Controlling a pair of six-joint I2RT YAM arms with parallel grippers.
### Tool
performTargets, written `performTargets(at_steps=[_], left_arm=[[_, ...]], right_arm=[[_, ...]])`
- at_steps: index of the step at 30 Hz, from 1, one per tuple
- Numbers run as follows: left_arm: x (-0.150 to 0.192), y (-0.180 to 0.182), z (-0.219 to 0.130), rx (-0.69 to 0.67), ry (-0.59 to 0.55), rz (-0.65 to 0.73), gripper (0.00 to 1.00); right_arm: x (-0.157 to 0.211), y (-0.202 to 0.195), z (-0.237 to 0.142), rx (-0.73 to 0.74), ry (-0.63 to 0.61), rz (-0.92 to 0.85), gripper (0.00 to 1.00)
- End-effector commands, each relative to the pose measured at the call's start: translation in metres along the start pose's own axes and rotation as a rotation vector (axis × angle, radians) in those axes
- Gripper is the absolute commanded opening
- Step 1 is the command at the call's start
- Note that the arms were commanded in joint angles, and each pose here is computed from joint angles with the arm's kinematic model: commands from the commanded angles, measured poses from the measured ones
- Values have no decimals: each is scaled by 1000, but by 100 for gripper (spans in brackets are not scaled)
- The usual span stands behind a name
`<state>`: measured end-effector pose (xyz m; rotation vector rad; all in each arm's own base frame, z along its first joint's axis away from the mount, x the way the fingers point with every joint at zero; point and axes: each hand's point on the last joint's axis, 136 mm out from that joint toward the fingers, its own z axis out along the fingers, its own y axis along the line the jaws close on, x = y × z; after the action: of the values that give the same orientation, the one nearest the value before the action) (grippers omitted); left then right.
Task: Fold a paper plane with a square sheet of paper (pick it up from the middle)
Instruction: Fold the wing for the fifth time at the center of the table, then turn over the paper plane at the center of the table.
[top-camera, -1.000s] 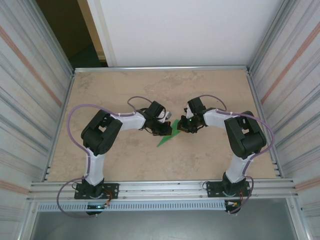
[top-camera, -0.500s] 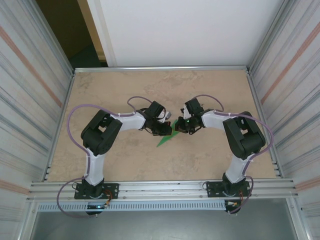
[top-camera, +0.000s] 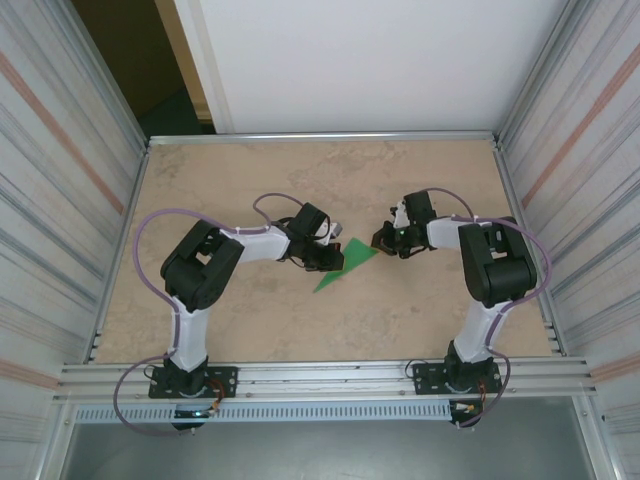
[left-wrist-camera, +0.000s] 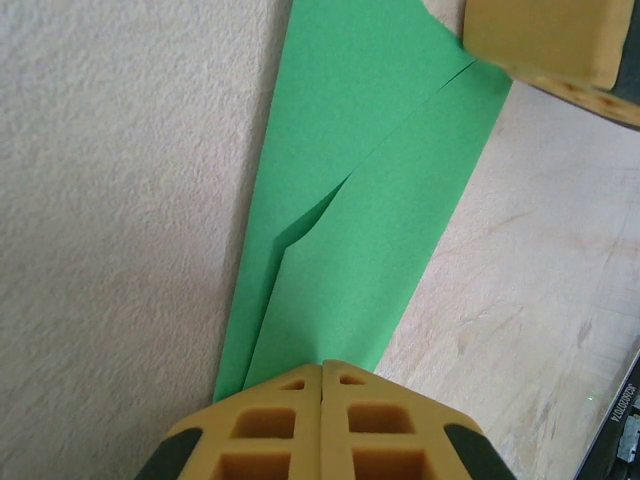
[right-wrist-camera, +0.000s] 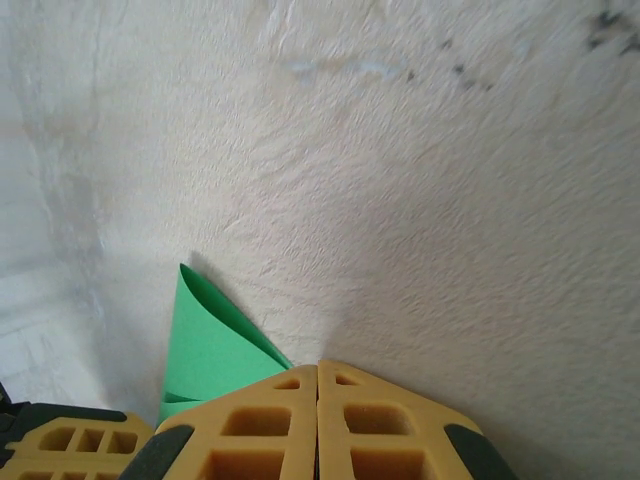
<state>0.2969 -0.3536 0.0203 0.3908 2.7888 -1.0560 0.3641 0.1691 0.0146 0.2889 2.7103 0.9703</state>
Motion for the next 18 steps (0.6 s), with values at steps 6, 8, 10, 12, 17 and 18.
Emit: performTargets(at_steps=[6,8,10,12,17,18], left_arm=[[5,-12,-17,32,52,-23,0],[-6,-28,-27,66,20,1,3],[-19,-46,-43,99,-29,23,9],[-29,-57,-61,124,-81,29,15],[-42,-50,-111,132,-216,-12,34],[-40,-42,-120,120,-236,-28,38]], right_arm=[[-31,18,-43,-28,-218,-75,9],[-31,28,-61,-22,-258,-89,11],[-25,38,-76,-7,-275,-97,13],[-15,43,-83,29,-268,-91,20],[18,51,-88,106,-250,-75,40],[25,53,-88,117,-243,-68,42]])
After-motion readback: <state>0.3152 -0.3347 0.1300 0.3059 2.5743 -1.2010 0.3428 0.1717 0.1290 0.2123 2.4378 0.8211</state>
